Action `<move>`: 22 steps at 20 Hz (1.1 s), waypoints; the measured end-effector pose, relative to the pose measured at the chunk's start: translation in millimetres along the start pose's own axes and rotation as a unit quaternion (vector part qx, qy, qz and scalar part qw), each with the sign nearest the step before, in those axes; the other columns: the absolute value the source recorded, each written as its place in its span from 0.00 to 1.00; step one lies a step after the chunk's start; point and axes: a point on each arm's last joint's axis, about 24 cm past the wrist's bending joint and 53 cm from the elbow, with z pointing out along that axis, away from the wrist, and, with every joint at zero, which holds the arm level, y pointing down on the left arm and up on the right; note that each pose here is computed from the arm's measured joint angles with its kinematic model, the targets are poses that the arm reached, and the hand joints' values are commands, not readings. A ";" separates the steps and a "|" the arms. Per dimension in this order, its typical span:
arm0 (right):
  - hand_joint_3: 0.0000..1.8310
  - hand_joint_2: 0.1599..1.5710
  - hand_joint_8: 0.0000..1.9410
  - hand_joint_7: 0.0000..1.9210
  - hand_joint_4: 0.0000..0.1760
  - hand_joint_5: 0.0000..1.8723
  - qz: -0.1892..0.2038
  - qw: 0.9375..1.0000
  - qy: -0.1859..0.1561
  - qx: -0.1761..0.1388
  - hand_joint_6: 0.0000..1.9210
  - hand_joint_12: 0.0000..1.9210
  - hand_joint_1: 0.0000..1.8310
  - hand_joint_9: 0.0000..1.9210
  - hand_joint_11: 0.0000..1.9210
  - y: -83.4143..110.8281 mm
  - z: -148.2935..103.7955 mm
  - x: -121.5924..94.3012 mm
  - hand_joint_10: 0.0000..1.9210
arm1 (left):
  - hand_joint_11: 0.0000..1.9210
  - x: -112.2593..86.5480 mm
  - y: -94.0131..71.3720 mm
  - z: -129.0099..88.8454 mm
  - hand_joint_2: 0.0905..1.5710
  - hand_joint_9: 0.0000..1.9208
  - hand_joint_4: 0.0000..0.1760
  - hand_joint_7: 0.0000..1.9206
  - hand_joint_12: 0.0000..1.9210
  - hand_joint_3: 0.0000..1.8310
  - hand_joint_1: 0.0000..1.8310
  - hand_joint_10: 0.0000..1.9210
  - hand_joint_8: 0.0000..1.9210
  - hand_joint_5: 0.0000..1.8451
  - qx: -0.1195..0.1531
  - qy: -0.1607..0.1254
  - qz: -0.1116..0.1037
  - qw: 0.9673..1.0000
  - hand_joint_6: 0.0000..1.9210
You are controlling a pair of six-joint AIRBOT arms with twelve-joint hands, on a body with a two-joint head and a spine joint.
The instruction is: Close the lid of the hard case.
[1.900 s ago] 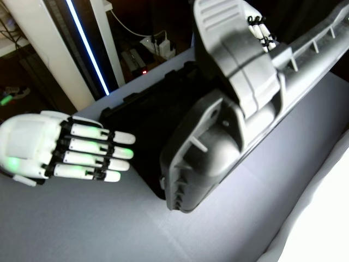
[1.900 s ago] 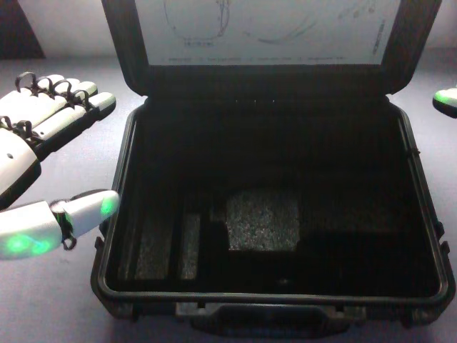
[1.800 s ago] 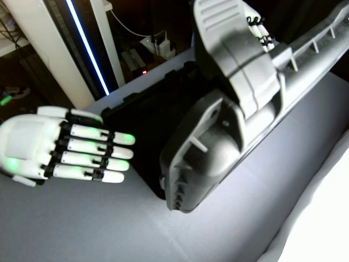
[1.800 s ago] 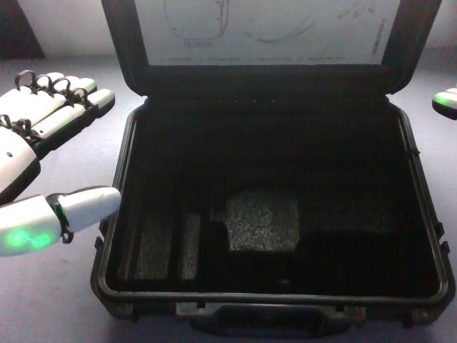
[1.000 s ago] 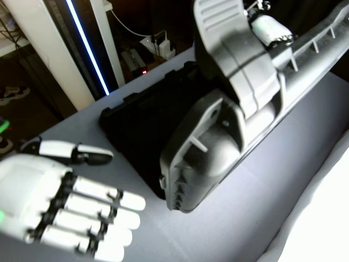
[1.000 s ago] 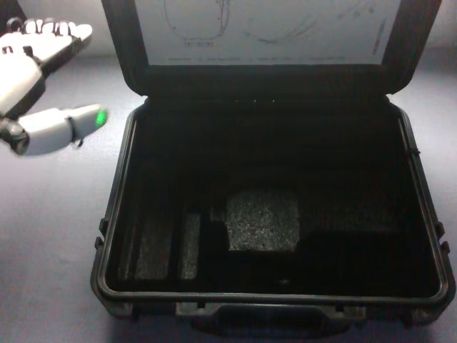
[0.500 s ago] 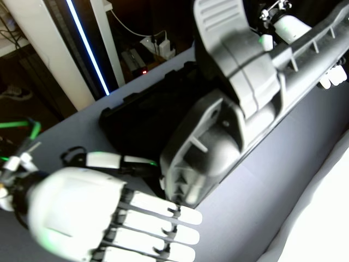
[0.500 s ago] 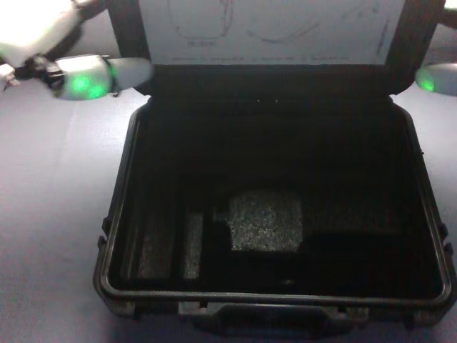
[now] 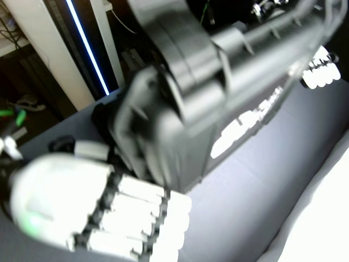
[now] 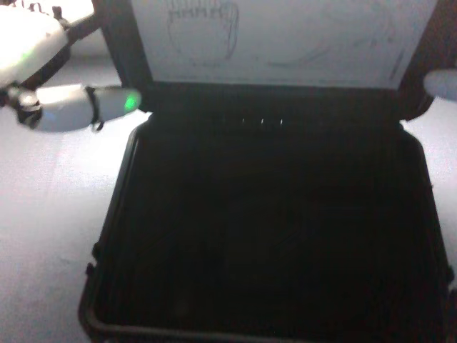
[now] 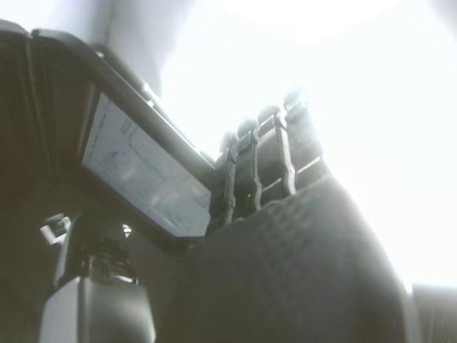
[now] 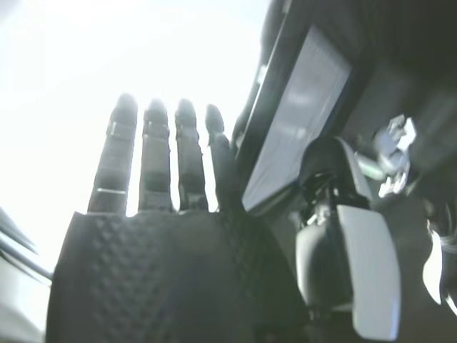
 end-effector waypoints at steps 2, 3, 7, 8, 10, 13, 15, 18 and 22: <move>0.00 0.72 0.00 0.11 0.02 0.11 0.002 1.000 0.006 -0.013 0.00 0.07 0.12 0.07 0.03 9.0 -4.8 7.0 0.00 | 0.00 2.7 -6.0 -13.5 0.73 0.04 0.00 0.06 0.00 0.01 0.13 0.00 0.00 0.06 0.007 0.004 0.000 1.000 0.00; 0.00 0.73 0.00 0.11 0.03 0.12 0.007 1.000 0.006 -0.022 0.00 0.07 0.12 0.08 0.03 14.2 -8.3 11.0 0.00 | 0.00 1.8 -12.0 -23.0 0.74 0.03 0.00 0.05 0.00 0.01 0.15 0.00 0.00 0.06 0.014 0.003 0.001 1.000 0.00; 0.00 0.75 0.00 0.11 0.02 0.13 0.022 0.999 0.022 -0.028 0.00 0.08 0.13 0.09 0.06 17.2 -20.9 29.5 0.00 | 0.02 3.0 -23.4 -40.2 0.77 0.05 0.00 0.06 0.01 0.01 0.19 0.00 0.00 0.07 0.032 0.006 0.006 0.999 0.00; 0.00 0.75 0.00 0.11 0.07 0.13 0.025 0.999 0.026 -0.023 0.00 0.08 0.13 0.09 0.06 14.8 -24.2 33.2 0.01 | 0.03 6.3 -24.4 -43.0 0.76 0.06 0.00 0.06 0.02 0.00 0.18 0.01 0.01 0.07 0.034 0.011 0.004 0.999 0.00; 0.00 0.75 0.00 0.11 0.18 0.13 0.030 0.999 0.034 -0.010 0.00 0.07 0.14 0.09 0.05 6.3 -30.8 39.2 0.00 | 0.04 14.0 -23.1 -48.9 0.75 0.07 0.00 0.08 0.02 0.00 0.15 0.01 0.01 0.07 0.032 0.024 -0.004 0.999 0.00; 0.00 0.76 0.00 0.11 0.18 0.13 0.032 0.998 0.051 -0.001 0.00 0.07 0.12 0.08 0.03 2.1 -37.3 49.3 0.00 | 0.04 14.2 -19.1 -54.8 0.75 0.09 0.00 0.09 0.02 0.00 0.16 0.01 0.00 0.08 0.025 0.027 -0.001 0.999 0.00; 0.01 0.78 0.00 0.11 0.00 0.13 0.036 0.998 0.045 0.004 0.00 0.08 0.13 0.09 0.03 0.6 -38.8 45.0 0.00 | 0.03 17.7 -16.2 -59.0 0.76 0.09 0.00 0.09 0.02 0.00 0.17 0.01 0.00 0.08 0.020 0.035 0.000 0.999 0.00; 0.00 0.78 0.00 0.12 0.00 0.12 0.038 0.998 0.052 0.008 0.00 0.09 0.12 0.09 0.03 0.2 -47.2 48.8 0.00 | 0.03 23.2 -11.5 -70.1 0.78 0.08 0.00 0.08 0.03 0.00 0.19 0.00 0.00 0.07 0.008 0.044 -0.004 0.999 0.00; 0.00 0.80 0.00 0.11 0.10 0.11 0.035 0.997 0.067 0.020 0.00 0.15 0.16 0.08 0.00 -4.7 -56.6 55.0 0.00 | 0.00 17.5 0.8 -83.8 0.78 0.09 0.00 0.09 0.17 0.00 0.21 0.00 0.00 0.08 -0.016 0.039 -0.004 0.999 0.00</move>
